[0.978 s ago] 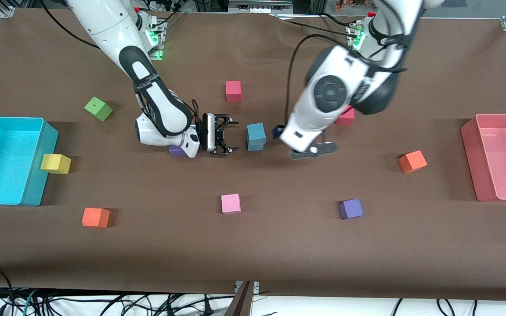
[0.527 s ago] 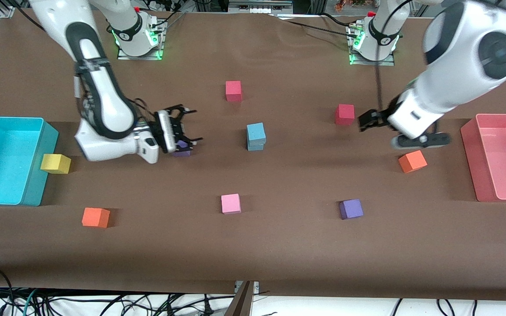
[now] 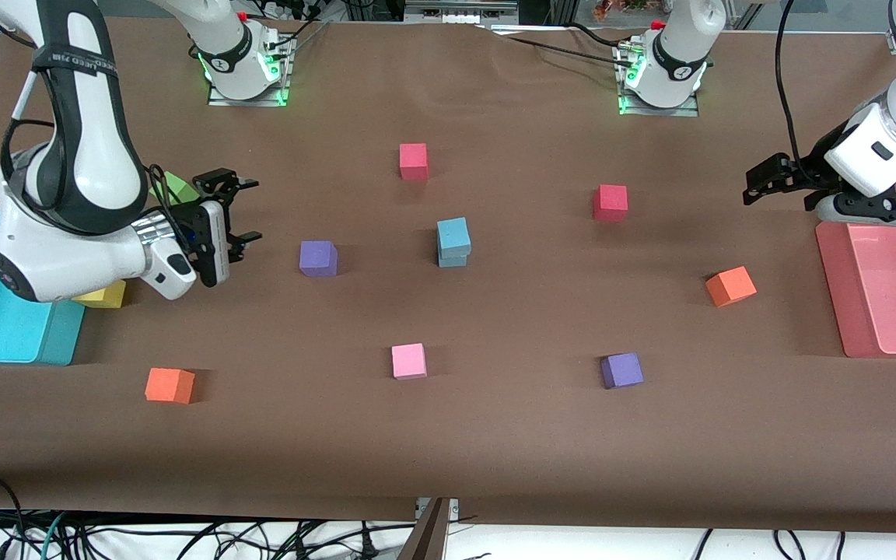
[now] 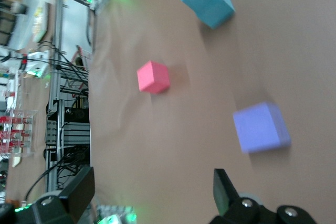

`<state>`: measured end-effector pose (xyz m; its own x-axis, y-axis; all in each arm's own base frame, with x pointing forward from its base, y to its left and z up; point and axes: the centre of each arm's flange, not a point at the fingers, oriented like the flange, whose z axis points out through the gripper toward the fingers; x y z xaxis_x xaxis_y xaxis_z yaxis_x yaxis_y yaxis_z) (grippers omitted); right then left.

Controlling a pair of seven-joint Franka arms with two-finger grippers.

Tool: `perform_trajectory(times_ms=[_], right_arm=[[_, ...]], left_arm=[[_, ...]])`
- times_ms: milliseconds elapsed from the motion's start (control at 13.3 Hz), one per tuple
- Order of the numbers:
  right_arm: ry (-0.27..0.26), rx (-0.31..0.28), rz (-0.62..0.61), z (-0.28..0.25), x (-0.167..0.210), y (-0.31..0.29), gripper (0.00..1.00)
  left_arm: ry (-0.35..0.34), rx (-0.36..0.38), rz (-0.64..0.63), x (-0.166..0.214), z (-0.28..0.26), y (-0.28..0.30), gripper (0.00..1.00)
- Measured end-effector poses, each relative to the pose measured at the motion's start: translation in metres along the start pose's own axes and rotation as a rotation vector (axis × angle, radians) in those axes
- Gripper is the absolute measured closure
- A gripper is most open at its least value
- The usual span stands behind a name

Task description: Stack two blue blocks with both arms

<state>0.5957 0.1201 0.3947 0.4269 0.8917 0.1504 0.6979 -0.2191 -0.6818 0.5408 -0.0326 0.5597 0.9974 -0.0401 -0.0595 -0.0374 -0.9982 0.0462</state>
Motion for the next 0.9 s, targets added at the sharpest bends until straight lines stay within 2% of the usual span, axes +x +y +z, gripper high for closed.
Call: perform_trajectory(times_ms=[226,301,451,602,828,903], right_arm=[[-0.117,-0.092,0.226,-0.016,-0.005,-0.005,0.0],[-0.159,-0.139,0.297,-0.02,-0.004,-0.007,0.0],[-0.21,-0.227,0.464,-0.025,0.005,-0.019,0.0],[-0.203,-0.299,0.609,-0.031,0.011,-0.028,0.0],[-0.132,-0.451,0.788,-0.058,0.002,-0.029,0.0],[-0.112,-0.484,0.827,-0.064,0.0,-0.029,0.0]], left_arm=[[-0.02,0.021,0.009,-0.002,0.002,0.002,0.0],[-0.029,0.021,0.009,-0.003,0.001,0.002,0.0],[-0.029,0.022,0.01,-0.004,0.0,0.006,0.0],[-0.024,0.024,0.008,-0.004,-0.003,0.015,0.0],[-0.012,0.025,-0.021,-0.003,-0.008,0.02,0.0],[-0.009,0.025,-0.026,-0.003,-0.01,0.02,0.0]])
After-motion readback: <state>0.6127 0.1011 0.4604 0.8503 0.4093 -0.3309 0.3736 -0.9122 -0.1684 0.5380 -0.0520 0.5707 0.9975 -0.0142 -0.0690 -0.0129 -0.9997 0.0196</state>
